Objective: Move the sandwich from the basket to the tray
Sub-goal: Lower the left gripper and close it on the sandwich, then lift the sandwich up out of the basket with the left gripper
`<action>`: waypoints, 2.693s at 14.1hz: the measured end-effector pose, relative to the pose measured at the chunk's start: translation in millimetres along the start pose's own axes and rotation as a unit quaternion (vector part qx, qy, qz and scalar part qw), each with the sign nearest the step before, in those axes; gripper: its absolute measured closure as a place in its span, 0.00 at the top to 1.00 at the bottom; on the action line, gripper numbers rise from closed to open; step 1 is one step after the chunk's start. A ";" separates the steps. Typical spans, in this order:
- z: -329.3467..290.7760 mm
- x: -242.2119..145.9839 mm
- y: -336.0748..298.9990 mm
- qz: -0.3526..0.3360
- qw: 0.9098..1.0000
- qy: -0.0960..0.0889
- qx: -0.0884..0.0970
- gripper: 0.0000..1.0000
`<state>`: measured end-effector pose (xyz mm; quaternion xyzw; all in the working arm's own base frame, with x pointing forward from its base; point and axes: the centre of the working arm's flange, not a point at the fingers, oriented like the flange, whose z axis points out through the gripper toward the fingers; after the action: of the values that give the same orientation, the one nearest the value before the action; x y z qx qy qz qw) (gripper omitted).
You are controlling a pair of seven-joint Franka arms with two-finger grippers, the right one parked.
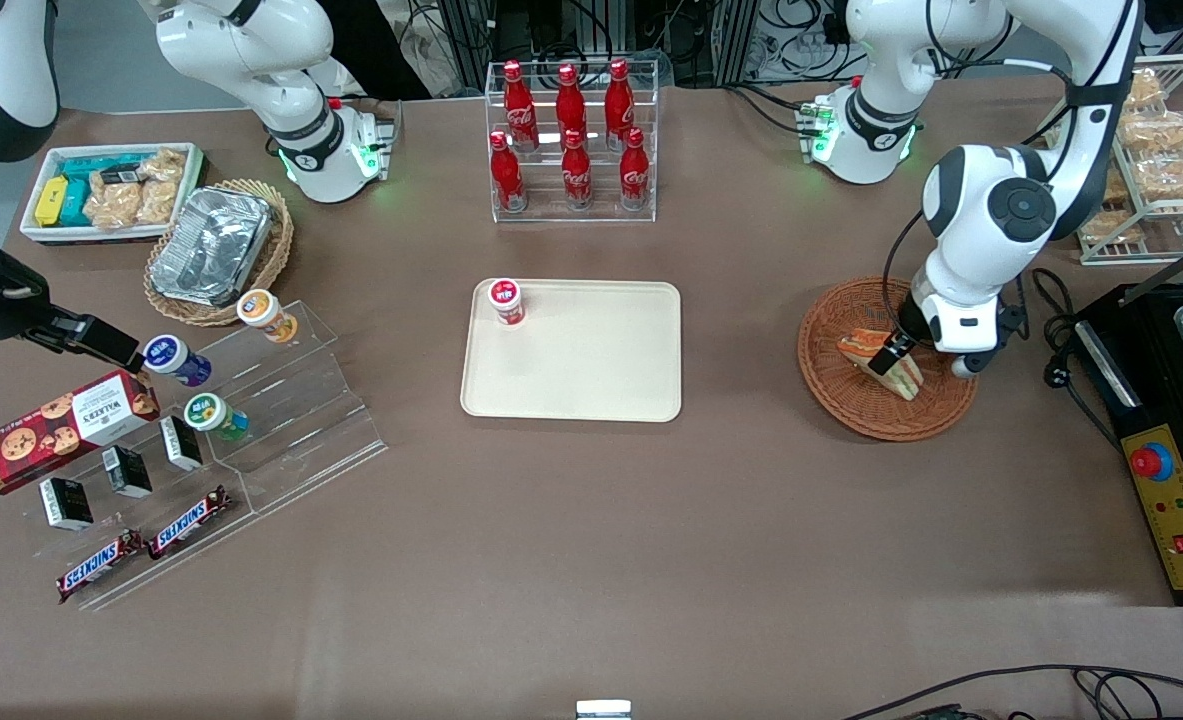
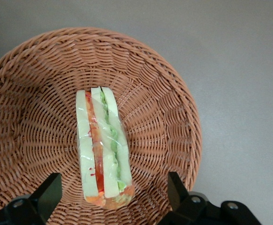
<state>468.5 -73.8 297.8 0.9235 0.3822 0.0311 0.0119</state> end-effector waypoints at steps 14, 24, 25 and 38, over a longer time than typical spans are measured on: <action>21.3 -13.6 -14.8 0.005 1.000 0.021 -0.009 0.34; -151.5 32.6 31.5 0.077 0.991 -0.035 0.104 0.13; -166.3 35.5 35.1 0.087 0.990 -0.034 0.101 0.13; -232.0 20.7 55.9 0.253 0.961 -0.073 0.091 0.12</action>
<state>507.0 -99.1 532.9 0.9869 0.1358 -0.0689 -0.0524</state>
